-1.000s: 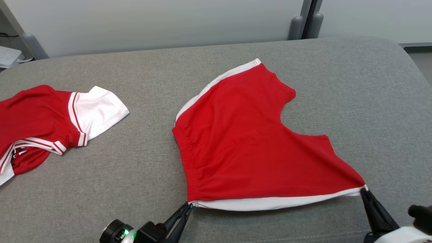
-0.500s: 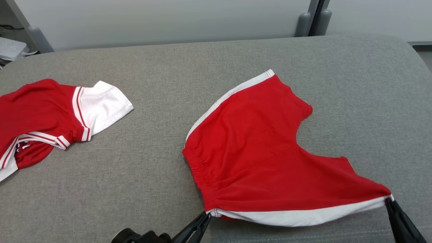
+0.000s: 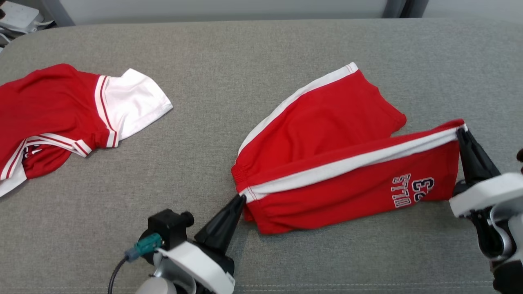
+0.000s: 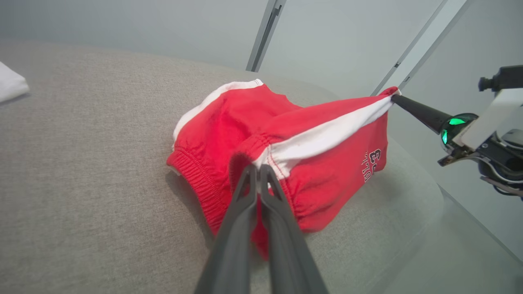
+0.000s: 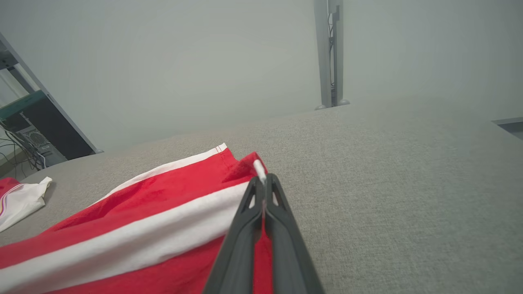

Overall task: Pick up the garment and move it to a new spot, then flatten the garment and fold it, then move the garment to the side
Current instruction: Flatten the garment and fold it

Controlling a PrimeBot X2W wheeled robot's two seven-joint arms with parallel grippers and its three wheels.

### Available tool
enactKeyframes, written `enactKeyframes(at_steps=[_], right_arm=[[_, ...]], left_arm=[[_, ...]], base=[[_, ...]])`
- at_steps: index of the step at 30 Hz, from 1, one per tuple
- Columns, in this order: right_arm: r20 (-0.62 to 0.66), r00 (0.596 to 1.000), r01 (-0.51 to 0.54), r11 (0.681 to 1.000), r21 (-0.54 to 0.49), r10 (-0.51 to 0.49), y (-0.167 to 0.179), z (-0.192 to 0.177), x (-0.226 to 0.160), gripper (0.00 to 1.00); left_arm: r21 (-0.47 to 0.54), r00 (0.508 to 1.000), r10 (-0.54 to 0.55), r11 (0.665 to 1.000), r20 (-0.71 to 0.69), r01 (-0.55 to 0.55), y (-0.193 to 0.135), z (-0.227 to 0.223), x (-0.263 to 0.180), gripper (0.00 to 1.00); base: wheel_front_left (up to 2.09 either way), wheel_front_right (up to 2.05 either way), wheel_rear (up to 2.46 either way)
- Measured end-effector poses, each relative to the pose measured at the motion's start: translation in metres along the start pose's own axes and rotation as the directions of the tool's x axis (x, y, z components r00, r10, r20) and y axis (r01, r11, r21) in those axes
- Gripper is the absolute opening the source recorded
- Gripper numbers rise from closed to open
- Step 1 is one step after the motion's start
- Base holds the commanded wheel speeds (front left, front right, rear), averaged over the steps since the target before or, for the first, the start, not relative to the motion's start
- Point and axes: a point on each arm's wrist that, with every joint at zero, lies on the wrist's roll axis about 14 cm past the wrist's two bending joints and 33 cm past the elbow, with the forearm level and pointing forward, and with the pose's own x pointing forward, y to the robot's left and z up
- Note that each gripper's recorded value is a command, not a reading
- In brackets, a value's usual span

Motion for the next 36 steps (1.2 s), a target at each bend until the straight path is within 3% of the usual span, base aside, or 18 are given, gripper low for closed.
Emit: enactKeyframes(at_steps=[4, 8, 12, 19, 27, 28, 29, 30, 31, 32, 36], right_arm=[[-0.009, 0.999, -0.042, 0.998, -0.039, 0.042, 0.014, 0.006, 0.039, 0.0], [-0.072, 0.989, -0.142, 0.979, -0.149, 0.132, 0.045, -0.002, 0.094, 0.0], [-0.095, 0.985, -0.163, 0.967, -0.195, 0.147, 0.054, -0.004, 0.13, 0.0], [-0.125, 0.976, -0.204, 0.949, -0.242, 0.178, 0.072, -0.015, 0.169, 0.0], [-0.203, 0.963, -0.224, 0.943, -0.247, 0.176, 0.082, -0.043, 0.179, 0.0], [-0.209, 0.963, -0.223, 0.942, -0.249, 0.172, 0.081, -0.045, 0.18, 0.01], [-0.213, 0.963, -0.219, 0.943, -0.251, 0.167, 0.08, -0.045, 0.18, 0.26], [-0.215, 0.963, -0.215, 0.944, -0.252, 0.162, 0.079, -0.045, 0.18, 0.57], [-0.213, 0.964, -0.212, 0.944, -0.252, 0.159, 0.078, -0.044, 0.18, 0.95], [-0.209, 0.965, -0.211, 0.944, -0.252, 0.16, 0.078, -0.042, 0.181, 1.0], [-0.169, 0.971, -0.207, 0.947, -0.247, 0.168, 0.082, -0.025, 0.182, 1.0]], left_arm=[[-0.024, 0.999, 0.044, 0.999, 0.016, -0.043, 0.018, 0.01, 0.017, 0.0], [-0.096, 0.988, 0.151, 0.984, 0.036, -0.147, 0.055, 0.018, 0.035, 0.0], [-0.147, 0.98, 0.193, 0.972, 0.044, -0.185, 0.073, 0.02, 0.05, 0.0], [-0.16, 0.974, 0.222, 0.964, 0.045, -0.213, 0.093, 0.018, 0.067, 0.0], [-0.16, 0.971, 0.238, 0.959, 0.011, -0.233, 0.102, 0.007, 0.068, 0.0], [-0.159, 0.971, 0.239, 0.959, 0.007, -0.235, 0.102, 0.006, 0.068, 0.23], [-0.157, 0.971, 0.24, 0.959, 0.005, -0.236, 0.102, 0.005, 0.068, 0.47], [-0.154, 0.971, 0.24, 0.959, 0.008, -0.236, 0.102, 0.005, 0.068, 1.0], [-0.152, 0.971, 0.24, 0.96, 0.009, -0.236, 0.102, 0.006, 0.069, 1.0], [-0.15, 0.97, 0.242, 0.96, 0.019, -0.236, 0.102, 0.007, 0.069, 1.0], [-0.142, 0.967, 0.251, 0.96, 0.047, -0.242, 0.102, 0.013, 0.068, 1.0]], base=[[0.0, 0.0, 0.0], [0.0, 0.0, 0.0], [0.0, 0.0, 0.0], [0.0, 0.0, 0.0], [0.0, 0.0, 0.0], [0.0, 0.0, 0.0], [0.0, 0.0, 0.0], [0.0, 0.0, 0.0], [0.0, 0.0, 0.0], [0.0, 0.0, 0.0], [0.0, 0.0, 0.0]])
